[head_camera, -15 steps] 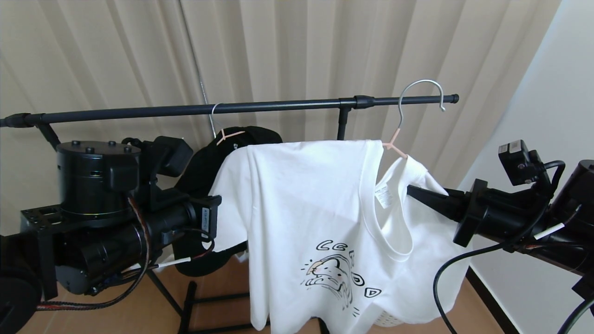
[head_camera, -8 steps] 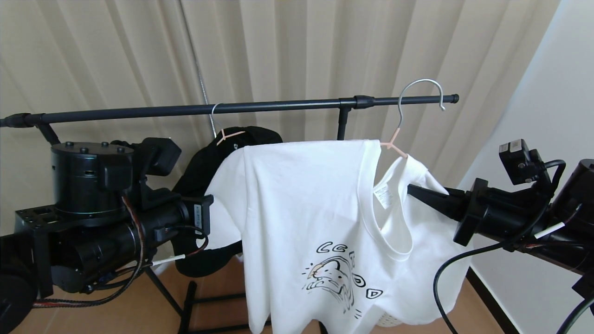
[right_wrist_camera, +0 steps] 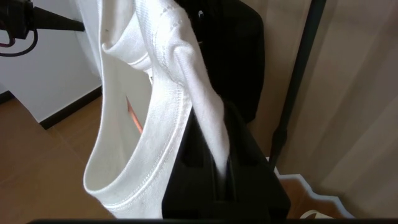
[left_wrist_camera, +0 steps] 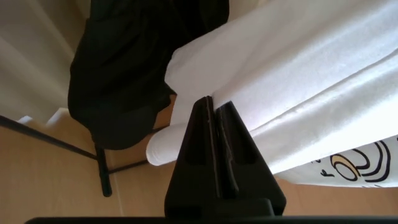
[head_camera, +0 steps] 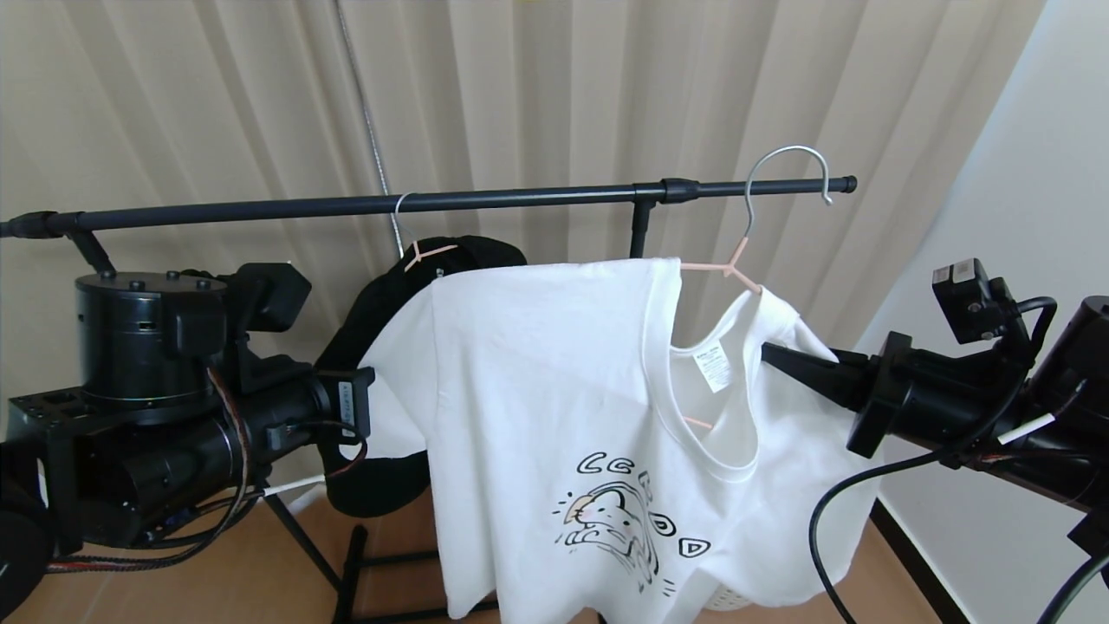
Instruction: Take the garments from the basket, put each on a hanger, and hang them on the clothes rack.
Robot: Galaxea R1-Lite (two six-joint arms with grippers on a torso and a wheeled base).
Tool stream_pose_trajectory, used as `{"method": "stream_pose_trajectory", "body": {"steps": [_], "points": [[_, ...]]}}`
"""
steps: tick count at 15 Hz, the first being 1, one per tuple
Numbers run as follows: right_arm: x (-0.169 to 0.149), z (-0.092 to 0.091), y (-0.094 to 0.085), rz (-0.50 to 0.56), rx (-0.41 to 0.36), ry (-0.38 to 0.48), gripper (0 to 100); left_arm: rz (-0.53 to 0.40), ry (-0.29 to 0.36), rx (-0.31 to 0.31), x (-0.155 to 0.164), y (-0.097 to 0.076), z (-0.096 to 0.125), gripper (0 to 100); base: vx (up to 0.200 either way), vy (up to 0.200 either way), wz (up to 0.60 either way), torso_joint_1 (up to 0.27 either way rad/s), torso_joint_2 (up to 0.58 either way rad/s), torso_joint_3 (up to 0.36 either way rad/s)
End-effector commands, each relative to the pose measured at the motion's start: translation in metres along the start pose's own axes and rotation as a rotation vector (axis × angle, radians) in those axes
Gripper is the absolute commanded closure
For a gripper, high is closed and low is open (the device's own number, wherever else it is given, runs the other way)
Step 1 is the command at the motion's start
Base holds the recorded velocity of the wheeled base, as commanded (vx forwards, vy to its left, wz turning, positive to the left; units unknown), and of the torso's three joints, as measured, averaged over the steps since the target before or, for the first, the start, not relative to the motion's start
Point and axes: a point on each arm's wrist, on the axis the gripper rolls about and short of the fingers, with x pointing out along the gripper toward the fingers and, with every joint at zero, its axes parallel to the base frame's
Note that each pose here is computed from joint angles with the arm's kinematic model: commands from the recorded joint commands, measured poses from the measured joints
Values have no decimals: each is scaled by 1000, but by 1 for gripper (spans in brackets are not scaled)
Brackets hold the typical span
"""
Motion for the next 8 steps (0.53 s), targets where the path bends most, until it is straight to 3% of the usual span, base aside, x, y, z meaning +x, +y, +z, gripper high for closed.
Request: {"method": "stream_pose_trajectory", "body": {"steps": [1,8], "points": [[0,0,0,0,1,1,100,14,8,-5,0,4,-2,100,0,0,0,0,0,0],[-1,0,-2,-9,-1,-2,100,35,35,-9,-4,11,-13,100,0,0,0,0,0,0]]}}
